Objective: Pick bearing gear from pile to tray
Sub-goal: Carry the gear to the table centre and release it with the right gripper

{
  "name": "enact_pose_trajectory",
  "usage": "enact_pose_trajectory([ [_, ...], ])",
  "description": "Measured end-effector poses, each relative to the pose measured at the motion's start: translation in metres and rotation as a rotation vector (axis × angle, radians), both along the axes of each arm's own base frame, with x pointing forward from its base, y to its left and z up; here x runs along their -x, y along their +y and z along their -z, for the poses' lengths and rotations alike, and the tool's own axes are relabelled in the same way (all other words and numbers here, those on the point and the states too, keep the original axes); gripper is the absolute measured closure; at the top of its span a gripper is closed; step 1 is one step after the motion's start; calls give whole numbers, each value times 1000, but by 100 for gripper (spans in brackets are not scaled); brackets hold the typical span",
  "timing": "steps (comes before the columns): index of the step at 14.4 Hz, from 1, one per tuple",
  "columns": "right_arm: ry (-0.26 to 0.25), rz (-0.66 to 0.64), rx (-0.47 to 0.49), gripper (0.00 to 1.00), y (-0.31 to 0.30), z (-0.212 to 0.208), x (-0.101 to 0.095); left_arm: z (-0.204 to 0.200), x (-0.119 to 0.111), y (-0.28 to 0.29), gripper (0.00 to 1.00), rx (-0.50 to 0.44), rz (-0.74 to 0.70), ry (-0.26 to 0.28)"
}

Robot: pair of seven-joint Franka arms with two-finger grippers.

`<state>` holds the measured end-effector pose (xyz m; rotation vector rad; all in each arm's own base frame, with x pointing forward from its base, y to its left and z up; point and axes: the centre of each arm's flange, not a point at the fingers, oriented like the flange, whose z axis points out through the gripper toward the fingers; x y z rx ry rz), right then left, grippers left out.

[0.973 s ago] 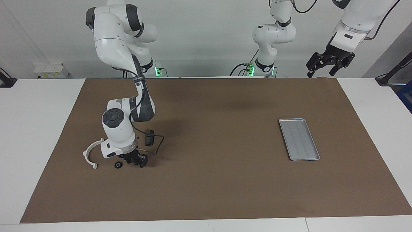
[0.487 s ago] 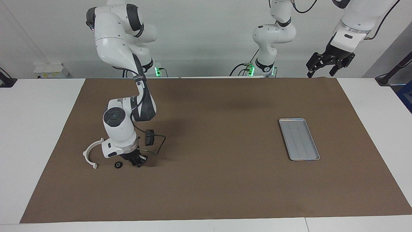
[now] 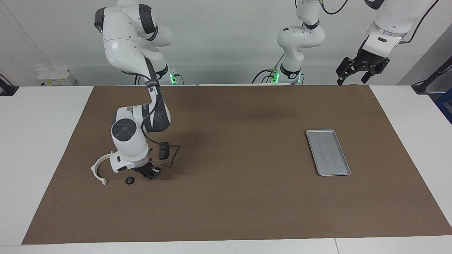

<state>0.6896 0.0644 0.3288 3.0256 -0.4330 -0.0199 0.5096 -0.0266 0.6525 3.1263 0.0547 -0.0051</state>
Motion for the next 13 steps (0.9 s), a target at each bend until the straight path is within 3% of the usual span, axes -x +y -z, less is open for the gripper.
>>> enact_pose_trajectory([
  [2, 17, -39, -4, 76, 17, -47, 8, 0, 0, 0, 0, 0, 0, 0],
  [6, 39, -77, -18, 76, 75, -138, 44, 0, 0, 0, 0, 0, 0, 0],
  [10, 30, 51, -19, 76, 165, -193, 97, 0, 0, 0, 0, 0, 0, 0],
  [13, 17, 206, -22, 76, 235, -192, 131, 0, 0, 0, 0, 0, 0, 0],
])
